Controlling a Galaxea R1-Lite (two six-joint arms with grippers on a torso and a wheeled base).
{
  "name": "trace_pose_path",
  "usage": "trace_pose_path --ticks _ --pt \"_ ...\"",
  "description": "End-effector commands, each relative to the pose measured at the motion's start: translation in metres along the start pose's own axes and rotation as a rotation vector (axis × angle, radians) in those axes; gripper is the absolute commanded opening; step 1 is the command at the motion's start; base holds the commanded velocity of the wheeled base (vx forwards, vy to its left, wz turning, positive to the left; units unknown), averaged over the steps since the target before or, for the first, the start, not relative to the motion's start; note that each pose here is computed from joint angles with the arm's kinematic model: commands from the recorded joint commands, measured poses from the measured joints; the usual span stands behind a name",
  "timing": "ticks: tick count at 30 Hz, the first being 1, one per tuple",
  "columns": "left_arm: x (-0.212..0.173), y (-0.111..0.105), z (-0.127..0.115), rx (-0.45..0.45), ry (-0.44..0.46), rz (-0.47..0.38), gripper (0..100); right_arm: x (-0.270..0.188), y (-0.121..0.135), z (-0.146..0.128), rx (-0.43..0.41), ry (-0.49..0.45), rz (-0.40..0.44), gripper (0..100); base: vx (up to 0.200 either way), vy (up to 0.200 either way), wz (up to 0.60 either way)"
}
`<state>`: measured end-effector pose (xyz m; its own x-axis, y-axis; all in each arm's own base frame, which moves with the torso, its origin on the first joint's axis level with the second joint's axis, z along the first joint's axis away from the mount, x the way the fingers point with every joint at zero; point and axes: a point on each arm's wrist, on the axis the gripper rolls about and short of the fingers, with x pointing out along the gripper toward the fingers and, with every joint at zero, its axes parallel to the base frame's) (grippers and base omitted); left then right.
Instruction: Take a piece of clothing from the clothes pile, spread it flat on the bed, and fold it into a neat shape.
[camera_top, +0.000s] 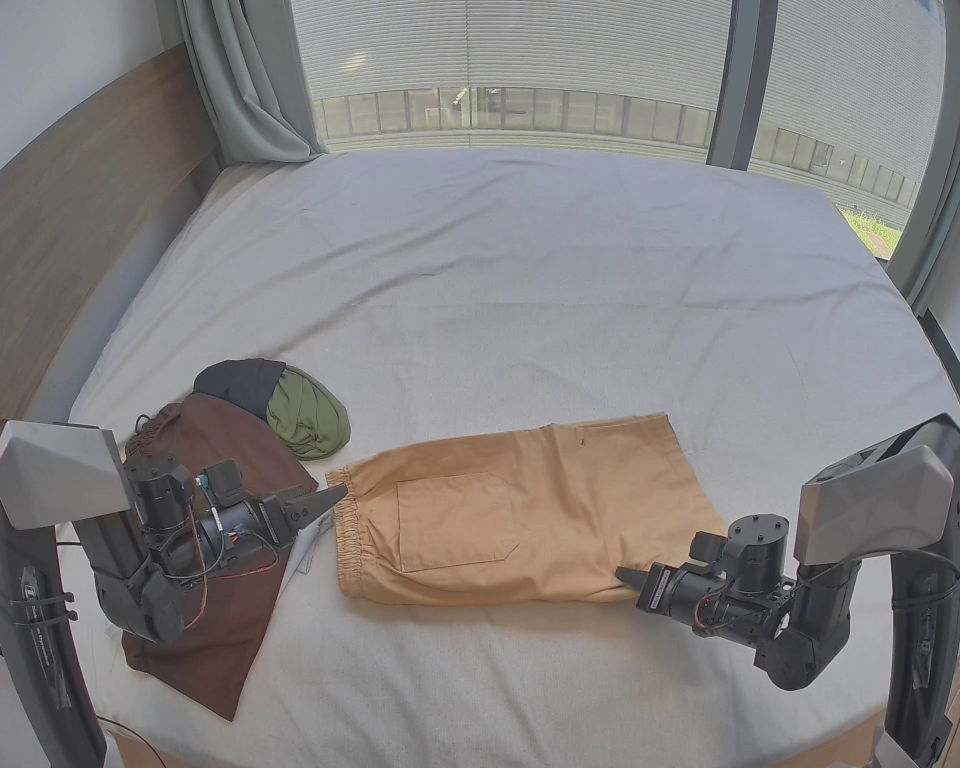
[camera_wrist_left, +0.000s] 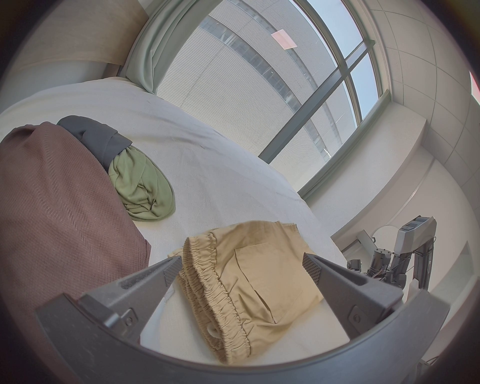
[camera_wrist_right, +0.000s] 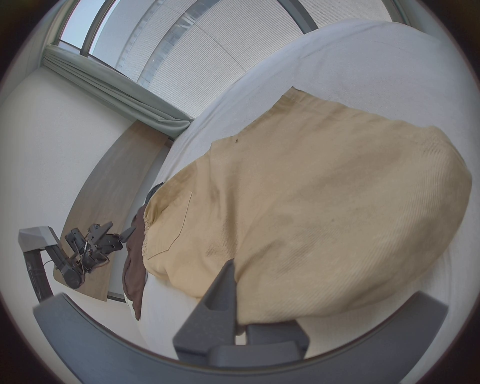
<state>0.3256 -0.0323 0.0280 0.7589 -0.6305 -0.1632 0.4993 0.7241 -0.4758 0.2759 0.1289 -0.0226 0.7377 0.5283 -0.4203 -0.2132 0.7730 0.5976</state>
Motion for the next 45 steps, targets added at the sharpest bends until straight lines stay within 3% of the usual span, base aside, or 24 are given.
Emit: trace_pose_path --ticks 1,18,29,30,38,45 --pt "-0.002 -0.001 -0.002 0.001 0.009 -0.002 100 -0.010 0.001 -0.007 -0.003 0.027 -0.024 0 0.000 0.000 0.00" --pt "-0.001 -0.002 -0.002 0.038 0.010 -0.004 100 -0.021 -0.003 -0.022 -0.031 0.098 -0.066 0 0.000 0.000 0.00" --pt "-0.003 -0.004 -0.002 0.033 0.013 -0.007 100 -0.022 -0.003 -0.021 -0.032 0.093 -0.064 0 0.000 0.000 0.00" --pt "-0.003 -0.004 -0.003 0.033 0.015 -0.006 100 -0.022 -0.002 -0.021 -0.033 0.094 -0.063 100 0.000 0.000 0.00" --pt "-0.003 -0.004 -0.003 0.031 0.016 -0.008 100 -0.036 0.001 -0.024 -0.037 0.125 -0.061 100 0.000 0.000 0.00" --pt "-0.004 -0.005 -0.004 0.031 0.019 -0.006 100 -0.064 0.019 -0.026 -0.080 0.198 0.059 100 0.000 0.000 0.00"
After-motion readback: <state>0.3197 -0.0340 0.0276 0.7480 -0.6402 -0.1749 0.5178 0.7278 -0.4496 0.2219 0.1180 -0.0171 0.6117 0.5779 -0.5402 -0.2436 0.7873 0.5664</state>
